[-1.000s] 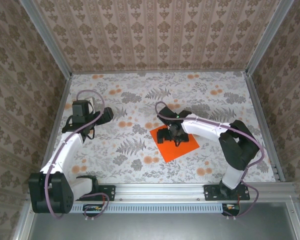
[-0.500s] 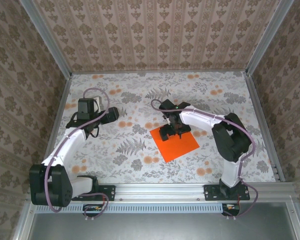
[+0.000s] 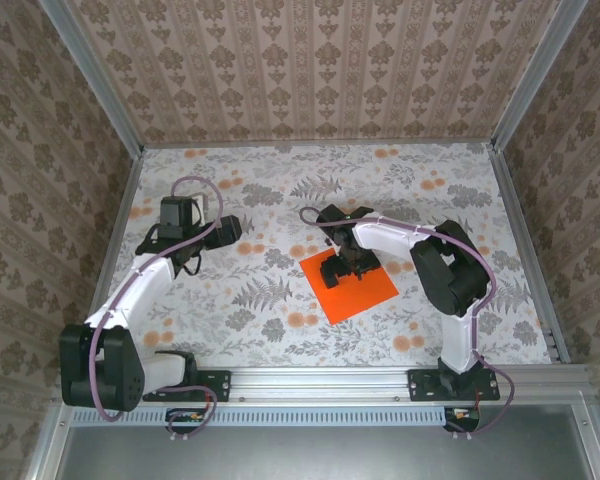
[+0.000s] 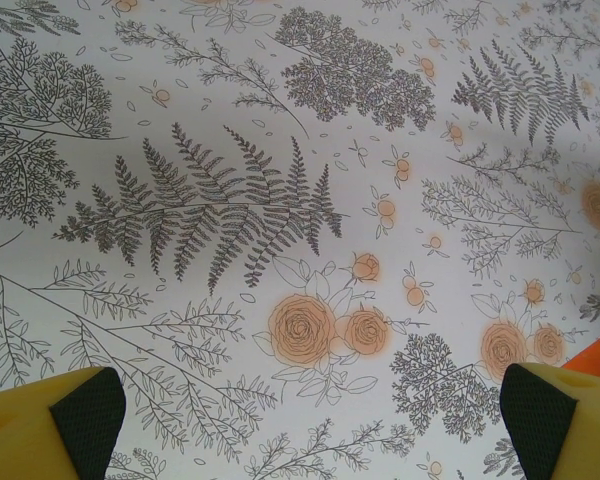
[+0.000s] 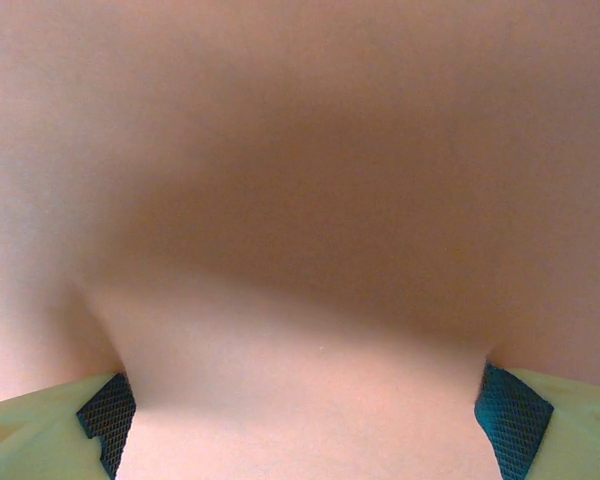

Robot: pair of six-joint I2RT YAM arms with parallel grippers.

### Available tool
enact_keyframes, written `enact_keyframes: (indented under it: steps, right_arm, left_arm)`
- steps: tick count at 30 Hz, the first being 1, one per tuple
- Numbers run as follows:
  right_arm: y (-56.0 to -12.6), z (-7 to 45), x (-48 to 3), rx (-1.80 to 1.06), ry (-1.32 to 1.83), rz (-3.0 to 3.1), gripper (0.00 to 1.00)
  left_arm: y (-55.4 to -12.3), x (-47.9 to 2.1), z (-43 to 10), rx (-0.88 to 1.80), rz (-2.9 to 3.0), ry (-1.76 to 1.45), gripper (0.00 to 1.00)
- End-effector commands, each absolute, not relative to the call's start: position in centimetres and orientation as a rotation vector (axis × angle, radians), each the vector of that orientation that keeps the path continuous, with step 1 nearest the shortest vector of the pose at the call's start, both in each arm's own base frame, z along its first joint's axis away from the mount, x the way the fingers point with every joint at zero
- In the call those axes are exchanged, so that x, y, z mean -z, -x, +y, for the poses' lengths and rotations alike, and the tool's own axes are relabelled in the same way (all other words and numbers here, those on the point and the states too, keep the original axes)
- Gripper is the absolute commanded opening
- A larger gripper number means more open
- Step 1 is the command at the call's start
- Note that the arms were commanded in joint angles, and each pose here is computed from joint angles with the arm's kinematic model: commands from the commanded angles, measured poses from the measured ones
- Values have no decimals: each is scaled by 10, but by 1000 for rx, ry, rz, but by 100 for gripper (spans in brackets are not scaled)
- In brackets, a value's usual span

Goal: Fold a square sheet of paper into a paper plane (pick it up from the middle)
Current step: First fold in half a square sheet of paper at the center of the table.

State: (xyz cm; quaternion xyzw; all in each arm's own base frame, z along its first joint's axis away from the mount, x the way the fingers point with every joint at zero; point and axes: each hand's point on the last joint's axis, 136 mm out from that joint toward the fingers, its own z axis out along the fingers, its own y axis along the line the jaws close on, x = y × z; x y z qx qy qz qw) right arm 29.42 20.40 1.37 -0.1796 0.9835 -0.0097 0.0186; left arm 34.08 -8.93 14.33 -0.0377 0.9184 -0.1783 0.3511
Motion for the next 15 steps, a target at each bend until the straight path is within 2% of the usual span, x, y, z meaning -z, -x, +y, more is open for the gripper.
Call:
enact_keyframes:
  steps: [1,15]
  right_arm:
    - [-282,192,5,128,582,3126,93]
    - [-282,195,7,29,527,3151,82]
  left_arm:
    - [-341,-148,-92,479,2384,110,100]
    - [-336,-143,-98,519,2396,118,100]
